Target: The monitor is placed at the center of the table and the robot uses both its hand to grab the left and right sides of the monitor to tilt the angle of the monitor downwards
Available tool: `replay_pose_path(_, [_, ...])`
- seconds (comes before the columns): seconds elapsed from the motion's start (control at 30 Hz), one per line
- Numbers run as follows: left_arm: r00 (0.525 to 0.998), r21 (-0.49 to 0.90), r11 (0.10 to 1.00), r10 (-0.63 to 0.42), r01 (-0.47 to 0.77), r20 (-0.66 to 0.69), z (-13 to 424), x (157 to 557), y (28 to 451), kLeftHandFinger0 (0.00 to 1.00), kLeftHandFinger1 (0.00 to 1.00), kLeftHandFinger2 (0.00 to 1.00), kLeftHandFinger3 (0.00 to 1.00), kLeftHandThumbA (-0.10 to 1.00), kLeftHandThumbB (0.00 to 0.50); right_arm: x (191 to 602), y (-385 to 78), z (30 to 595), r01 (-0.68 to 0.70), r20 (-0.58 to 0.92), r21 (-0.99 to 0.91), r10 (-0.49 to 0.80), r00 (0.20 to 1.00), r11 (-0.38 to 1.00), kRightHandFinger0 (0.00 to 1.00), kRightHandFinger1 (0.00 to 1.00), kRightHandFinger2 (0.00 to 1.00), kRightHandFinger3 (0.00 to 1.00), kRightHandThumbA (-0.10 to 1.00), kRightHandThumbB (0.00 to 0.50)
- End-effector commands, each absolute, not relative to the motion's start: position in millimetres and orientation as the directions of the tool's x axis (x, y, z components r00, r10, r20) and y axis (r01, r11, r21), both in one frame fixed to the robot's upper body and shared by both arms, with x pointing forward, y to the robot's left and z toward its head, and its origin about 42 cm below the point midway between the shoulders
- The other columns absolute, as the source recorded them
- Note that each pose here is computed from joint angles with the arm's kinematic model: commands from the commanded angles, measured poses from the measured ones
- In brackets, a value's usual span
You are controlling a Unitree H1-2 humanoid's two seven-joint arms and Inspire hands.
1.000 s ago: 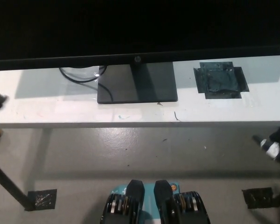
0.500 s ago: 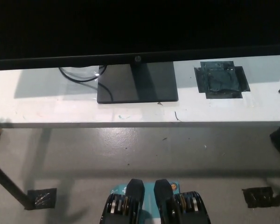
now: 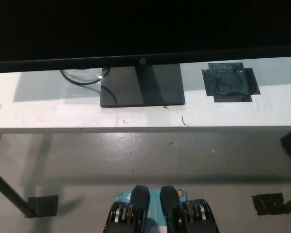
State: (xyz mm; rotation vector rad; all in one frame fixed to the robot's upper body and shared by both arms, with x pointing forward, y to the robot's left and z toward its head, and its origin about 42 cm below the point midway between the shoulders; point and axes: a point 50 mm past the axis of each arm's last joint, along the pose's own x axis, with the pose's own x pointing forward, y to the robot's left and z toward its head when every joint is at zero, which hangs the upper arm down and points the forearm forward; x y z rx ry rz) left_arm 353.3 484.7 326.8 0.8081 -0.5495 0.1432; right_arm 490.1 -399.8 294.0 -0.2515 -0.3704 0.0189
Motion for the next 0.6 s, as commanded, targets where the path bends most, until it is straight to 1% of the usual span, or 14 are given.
replay_pose_path(0.0, [0.855, 0.715, 0.607, -0.107, -0.348, 0.507, 368.8, 364.2, 493.0, 1.0, 1.0, 1.0, 1.0, 0.95, 0.343, 512.9, -404.0, 351.5, -0.075, 0.392, -0.241, 0.168, 0.904, 0.968, 1.0, 1.0, 1.0, 1.0, 1.0, 0.398])
replay_pose_path(0.1, [0.856, 0.716, 0.606, -0.106, -0.348, 0.506, 369.0, 364.5, 492.9, 1.0, 1.0, 1.0, 1.0, 0.96, 0.344, 514.4, -404.7, 351.4, -0.082, 0.392, -0.24, 0.174, 0.903, 0.967, 1.0, 1.0, 1.0, 1.0, 1.0, 0.4])
replay_pose_path(0.13, [0.868, 0.727, 0.595, -0.096, -0.343, 0.488, 374.0, 371.8, 495.4, 1.0, 1.0, 1.0, 1.0, 0.98, 0.385, 523.3, -400.5, 358.0, -0.124, 0.376, -0.219, 0.201, 0.905, 0.968, 1.0, 1.0, 1.0, 1.0, 1.0, 0.369])
replay_pose_path(0.17, [0.877, 0.73, 0.598, -0.089, -0.331, 0.471, 377.0, 377.5, 497.0, 1.0, 1.0, 1.0, 1.0, 1.0, 0.413, 528.7, -397.8, 362.2, -0.15, 0.366, -0.204, 0.217, 0.905, 0.967, 1.0, 1.0, 1.0, 1.0, 1.0, 0.334])
replay_pose_path(0.2, [0.889, 0.732, 0.604, -0.082, -0.315, 0.45, 379.1, 382.2, 497.1, 1.0, 1.0, 1.0, 1.0, 1.0, 0.43, 532.0, -396.8, 365.2, -0.16, 0.352, -0.209, 0.227, 0.908, 0.965, 1.0, 1.0, 1.0, 1.0, 1.0, 0.322])
replay_pose_path(0.23, [0.89, 0.733, 0.604, -0.082, -0.313, 0.448, 379.4, 382.8, 497.1, 1.0, 1.0, 1.0, 1.0, 1.0, 0.432, 532.6, -396.9, 365.5, -0.162, 0.351, -0.21, 0.229, 0.908, 0.964, 1.0, 1.0, 1.0, 1.0, 1.0, 0.321])
replay_pose_path(0.3, [0.896, 0.75, 0.592, -0.099, -0.296, 0.432, 381.3, 393.4, 498.4, 1.0, 1.0, 1.0, 1.0, 1.0, 0.432, 536.8, -397.0, 369.2, -0.197, 0.321, -0.215, 0.26, 0.911, 0.956, 1.0, 1.0, 1.0, 1.0, 1.0, 0.332])
replay_pose_path(0.33, [0.892, 0.757, 0.582, -0.112, -0.298, 0.437, 381.9, 396.8, 498.3, 1.0, 1.0, 1.0, 1.0, 1.0, 0.413, 537.1, -395.4, 371.9, -0.209, 0.317, -0.219, 0.273, 0.908, 0.953, 1.0, 1.0, 1.0, 1.0, 1.0, 0.362])
replay_pose_path(0.37, [0.892, 0.773, 0.557, -0.118, -0.305, 0.437, 384.1, 402.5, 497.9, 1.0, 1.0, 1.0, 1.0, 1.0, 0.388, 539.5, -395.1, 376.4, -0.223, 0.3, -0.216, 0.282, 0.911, 0.951, 1.0, 1.0, 1.0, 1.0, 1.0, 0.449])
replay_pose_path(0.4, [0.893, 0.776, 0.553, -0.118, -0.304, 0.434, 384.9, 407.1, 497.5, 1.0, 1.0, 1.0, 1.0, 1.0, 0.382, 541.0, -394.1, 379.4, -0.236, 0.297, -0.217, 0.294, 0.909, 0.947, 1.0, 1.0, 1.0, 1.0, 1.0, 0.475])
replay_pose_path(0.43, [0.894, 0.775, 0.554, -0.116, -0.304, 0.434, 384.9, 409.8, 497.6, 1.0, 1.0, 1.0, 1.0, 1.0, 0.386, 542.4, -393.1, 379.9, -0.254, 0.298, -0.216, 0.311, 0.903, 0.943, 1.0, 1.0, 1.0, 1.0, 1.0, 0.467])
replay_pose_path(0.47, [0.898, 0.768, 0.573, -0.118, -0.287, 0.424, 384.3, 414.0, 497.5, 1.0, 1.0, 1.0, 1.0, 0.96, 0.386, 543.8, -391.7, 380.4, -0.271, 0.295, -0.195, 0.32, 0.9, 0.942, 1.0, 1.0, 1.0, 1.0, 1.0, 0.452])
replay_pose_path(0.5, [0.899, 0.765, 0.579, -0.118, -0.282, 0.421, 384.0, 417.4, 496.8, 1.0, 1.0, 1.0, 1.0, 0.94, 0.4, 545.2, -390.0, 381.1, -0.286, 0.293, -0.178, 0.328, 0.898, 0.942, 1.0, 1.0, 1.0, 1.0, 0.99, 0.445])
replay_pose_path(0.57, [0.904, 0.786, 0.551, -0.121, -0.282, 0.41, 385.5, 423.5, 494.5, 1.0, 1.0, 1.0, 1.0, 0.97, 0.444, 547.2, -386.8, 383.0, -0.303, 0.29, -0.177, 0.344, 0.893, 0.936, 1.0, 1.0, 1.0, 1.0, 0.99, 0.426])
